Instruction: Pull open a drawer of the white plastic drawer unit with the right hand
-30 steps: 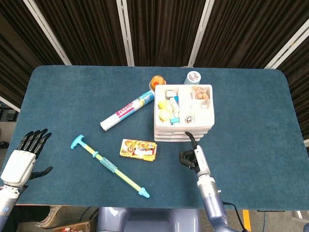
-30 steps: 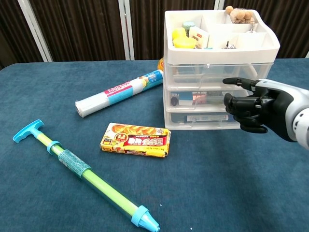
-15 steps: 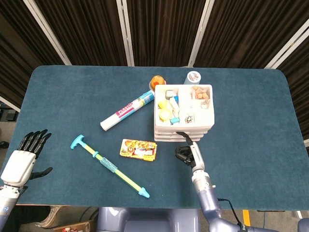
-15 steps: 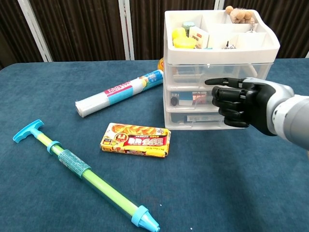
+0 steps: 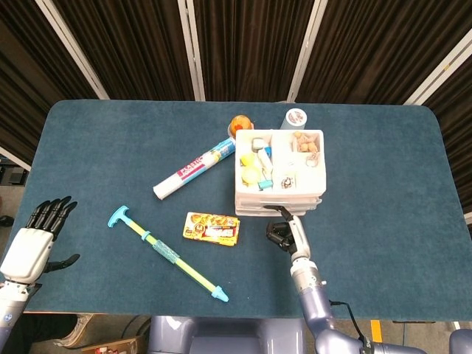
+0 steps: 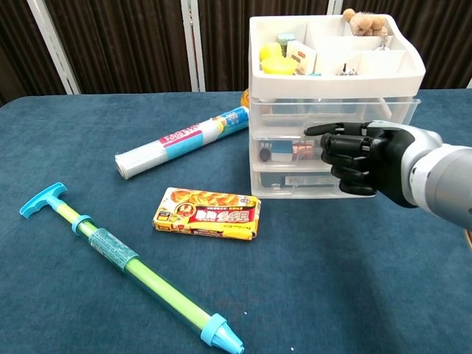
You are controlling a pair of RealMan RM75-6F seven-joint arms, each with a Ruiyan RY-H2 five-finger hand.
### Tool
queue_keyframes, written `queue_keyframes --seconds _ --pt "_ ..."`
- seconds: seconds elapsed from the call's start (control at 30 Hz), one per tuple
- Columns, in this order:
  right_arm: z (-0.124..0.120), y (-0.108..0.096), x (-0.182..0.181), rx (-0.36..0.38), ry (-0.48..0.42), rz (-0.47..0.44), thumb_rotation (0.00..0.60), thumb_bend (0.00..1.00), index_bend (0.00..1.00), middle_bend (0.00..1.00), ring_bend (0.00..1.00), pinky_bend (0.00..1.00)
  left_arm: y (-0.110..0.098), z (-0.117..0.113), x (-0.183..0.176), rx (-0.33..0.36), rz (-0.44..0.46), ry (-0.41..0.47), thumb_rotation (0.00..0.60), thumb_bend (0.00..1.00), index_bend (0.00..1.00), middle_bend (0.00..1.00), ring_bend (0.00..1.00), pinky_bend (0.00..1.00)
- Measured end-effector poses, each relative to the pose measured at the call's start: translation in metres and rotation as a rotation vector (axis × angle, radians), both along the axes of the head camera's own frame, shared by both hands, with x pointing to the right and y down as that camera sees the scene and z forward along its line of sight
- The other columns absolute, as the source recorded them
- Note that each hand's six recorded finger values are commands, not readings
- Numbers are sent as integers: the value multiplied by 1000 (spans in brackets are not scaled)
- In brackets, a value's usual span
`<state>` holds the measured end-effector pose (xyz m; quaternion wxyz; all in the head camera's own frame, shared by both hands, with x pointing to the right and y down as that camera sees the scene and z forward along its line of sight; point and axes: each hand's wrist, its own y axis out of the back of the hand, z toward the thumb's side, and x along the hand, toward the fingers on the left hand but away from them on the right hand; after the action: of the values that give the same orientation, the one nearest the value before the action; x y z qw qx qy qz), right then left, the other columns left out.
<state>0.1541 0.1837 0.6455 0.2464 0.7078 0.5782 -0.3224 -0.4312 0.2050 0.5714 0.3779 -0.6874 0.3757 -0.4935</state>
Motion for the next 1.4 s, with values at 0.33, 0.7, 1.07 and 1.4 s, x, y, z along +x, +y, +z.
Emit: queue_keyframes --seconds 0.33,0.7,1.07,1.4 --pt "-5 14 0 -17 -17 -24 600 713 332 941 930 1000 0 1 0 5 3 -8 600 18 0 0 0 49" --pt "-10 34 4 -27 6 -84 600 677 0 904 893 976 1 1 0 3 7 -11 600 19 0 0 0 49" --pt "-26 44 10 31 42 -121 600 665 0 879 870 955 1 1 0 6 8 -13 600 19 0 0 0 48" --pt "-51 61 11 119 46 -185 600 654 0 879 870 955 1 1 1 8 13 -17 600 18 0 0 0 49"
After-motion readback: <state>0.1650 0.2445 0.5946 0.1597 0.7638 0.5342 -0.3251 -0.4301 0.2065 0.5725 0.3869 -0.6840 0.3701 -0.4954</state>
